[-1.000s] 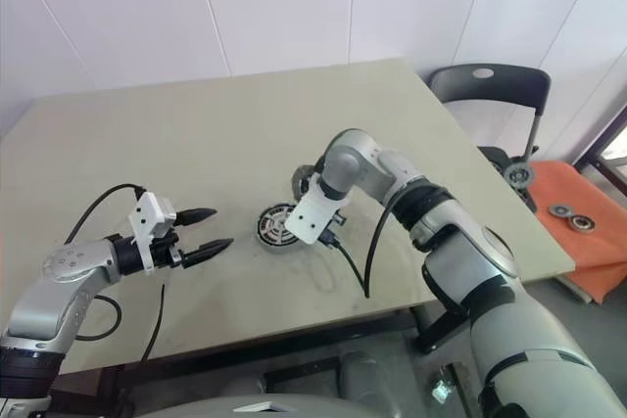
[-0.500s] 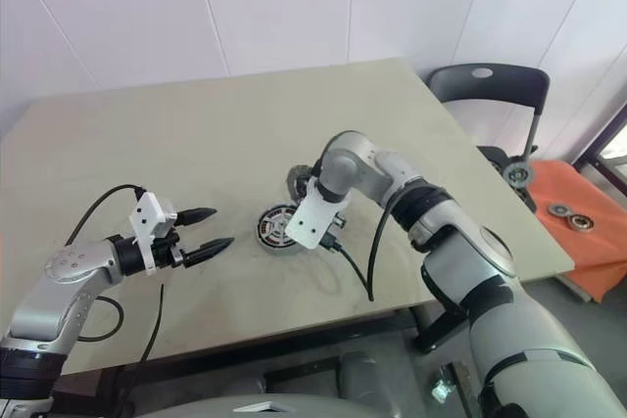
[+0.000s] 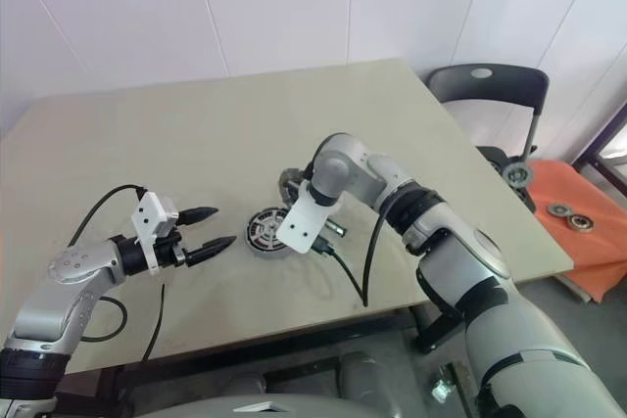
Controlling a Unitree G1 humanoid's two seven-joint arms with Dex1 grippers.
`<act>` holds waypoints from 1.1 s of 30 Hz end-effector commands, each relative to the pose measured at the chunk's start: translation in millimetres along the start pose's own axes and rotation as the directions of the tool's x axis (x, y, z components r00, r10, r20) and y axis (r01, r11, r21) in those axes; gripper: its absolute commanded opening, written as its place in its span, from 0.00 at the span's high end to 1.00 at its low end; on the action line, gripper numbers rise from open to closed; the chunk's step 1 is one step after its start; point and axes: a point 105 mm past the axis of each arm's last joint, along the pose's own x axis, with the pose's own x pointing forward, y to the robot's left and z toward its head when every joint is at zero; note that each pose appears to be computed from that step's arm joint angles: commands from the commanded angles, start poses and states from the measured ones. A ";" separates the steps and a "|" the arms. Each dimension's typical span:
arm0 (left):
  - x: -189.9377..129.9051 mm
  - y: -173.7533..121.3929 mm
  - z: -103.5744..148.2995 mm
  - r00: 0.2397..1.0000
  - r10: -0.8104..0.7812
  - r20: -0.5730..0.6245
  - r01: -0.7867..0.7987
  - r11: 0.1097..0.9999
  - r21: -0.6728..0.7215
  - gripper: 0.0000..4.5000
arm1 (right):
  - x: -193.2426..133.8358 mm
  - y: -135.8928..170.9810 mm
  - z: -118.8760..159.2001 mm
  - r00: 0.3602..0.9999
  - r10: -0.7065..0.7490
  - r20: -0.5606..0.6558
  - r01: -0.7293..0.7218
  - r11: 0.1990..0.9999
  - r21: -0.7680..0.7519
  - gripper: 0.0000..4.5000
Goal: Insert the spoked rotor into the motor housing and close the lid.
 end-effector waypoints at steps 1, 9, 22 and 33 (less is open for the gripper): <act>1.5 0.7 11.3 1.000 0.000 0.028 -0.002 0.999 0.043 0.14 | -9.6 -8.6 2.4 1.000 0.005 -0.017 -0.003 0.997 0.075 1.00; 8.4 1.0 11.9 0.999 -0.008 0.035 0.007 0.999 0.045 0.14 | -8.8 1.6 0.0 0.991 0.114 0.067 -0.132 0.868 0.478 1.00; 18.3 0.8 11.8 0.998 -0.019 0.053 0.016 0.999 0.047 0.14 | 0.9 -23.5 17.1 0.987 0.085 0.134 -0.156 0.651 0.743 1.00; 15.6 -0.5 9.5 0.998 0.003 0.058 -0.005 0.999 0.037 0.14 | 3.0 -18.4 2.8 0.994 0.109 0.027 -0.104 0.804 0.586 1.00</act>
